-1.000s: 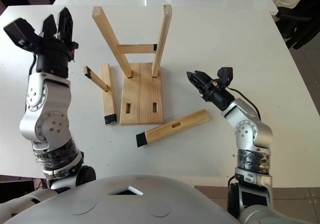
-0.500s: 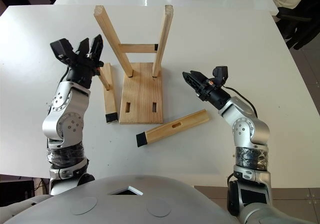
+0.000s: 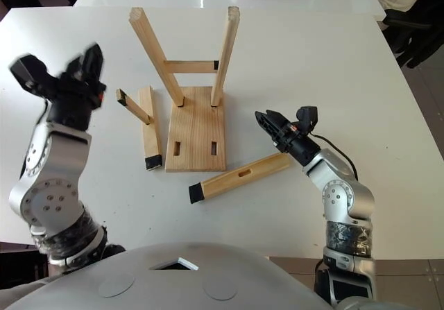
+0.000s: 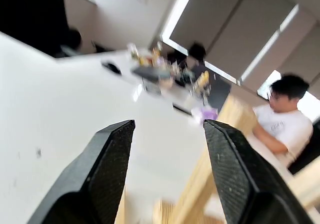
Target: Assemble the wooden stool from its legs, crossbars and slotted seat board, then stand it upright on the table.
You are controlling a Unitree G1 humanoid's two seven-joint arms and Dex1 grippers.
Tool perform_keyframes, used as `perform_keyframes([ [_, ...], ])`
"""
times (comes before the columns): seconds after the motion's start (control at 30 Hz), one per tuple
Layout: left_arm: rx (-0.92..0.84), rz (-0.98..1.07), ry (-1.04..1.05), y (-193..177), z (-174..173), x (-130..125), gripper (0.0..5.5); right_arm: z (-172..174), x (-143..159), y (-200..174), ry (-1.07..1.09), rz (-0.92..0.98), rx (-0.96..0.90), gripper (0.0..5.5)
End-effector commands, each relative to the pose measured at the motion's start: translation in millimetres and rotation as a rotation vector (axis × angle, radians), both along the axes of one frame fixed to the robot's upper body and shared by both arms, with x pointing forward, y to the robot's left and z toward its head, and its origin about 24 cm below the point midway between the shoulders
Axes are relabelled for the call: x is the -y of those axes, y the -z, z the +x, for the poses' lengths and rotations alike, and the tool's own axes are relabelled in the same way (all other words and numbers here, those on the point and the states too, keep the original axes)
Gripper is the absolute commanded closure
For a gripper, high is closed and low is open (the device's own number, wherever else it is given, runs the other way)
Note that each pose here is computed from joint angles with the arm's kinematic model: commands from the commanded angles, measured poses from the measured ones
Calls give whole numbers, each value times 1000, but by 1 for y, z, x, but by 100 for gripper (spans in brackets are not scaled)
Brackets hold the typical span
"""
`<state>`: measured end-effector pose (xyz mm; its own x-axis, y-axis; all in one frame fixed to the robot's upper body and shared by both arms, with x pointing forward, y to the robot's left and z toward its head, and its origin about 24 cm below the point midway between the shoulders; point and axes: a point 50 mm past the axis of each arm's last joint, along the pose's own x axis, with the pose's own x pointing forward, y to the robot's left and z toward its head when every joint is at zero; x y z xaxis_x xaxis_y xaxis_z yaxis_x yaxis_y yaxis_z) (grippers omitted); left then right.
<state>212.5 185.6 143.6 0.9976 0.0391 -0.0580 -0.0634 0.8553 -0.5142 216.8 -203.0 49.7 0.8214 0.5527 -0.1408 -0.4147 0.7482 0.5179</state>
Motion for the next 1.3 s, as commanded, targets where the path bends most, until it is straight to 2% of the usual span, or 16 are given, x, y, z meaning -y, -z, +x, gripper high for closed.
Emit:
perform_keyframes([
  [0.03, -252, 36, -160, 38, -21, -42, 294, -9, 5, 2, 46, -5, -3, 308],
  [0.1, -303, 92, -209, 44, -26, -57, 294, -10, 6, 2, 57, -7, -4, 308],
  [0.17, -323, 125, -171, 46, -28, -55, 294, -11, 7, 3, 66, -7, -3, 308],
  [0.3, -436, 192, 178, 58, -35, -11, 294, -11, 5, 5, 65, -9, -4, 308],
  [0.37, -503, 177, 245, 65, -37, 3, 270, -11, 5, 6, 60, -13, -9, 308],
  [0.5, -547, 203, 241, 63, -26, 14, 198, -7, 6, 7, 37, -29, -16, 308],
  [0.7, -562, 230, 220, 58, -11, 27, 198, 0, 9, 5, 10, -40, -15, 308],
  [0.9, -651, 227, 190, 70, -4, 33, 198, 8, 3, 6, -16, -41, -10, 308],
  [1.3, -761, 360, 296, 81, -6, 36, 198, 2, -4, 13, -6, -22, -23, 308],
])
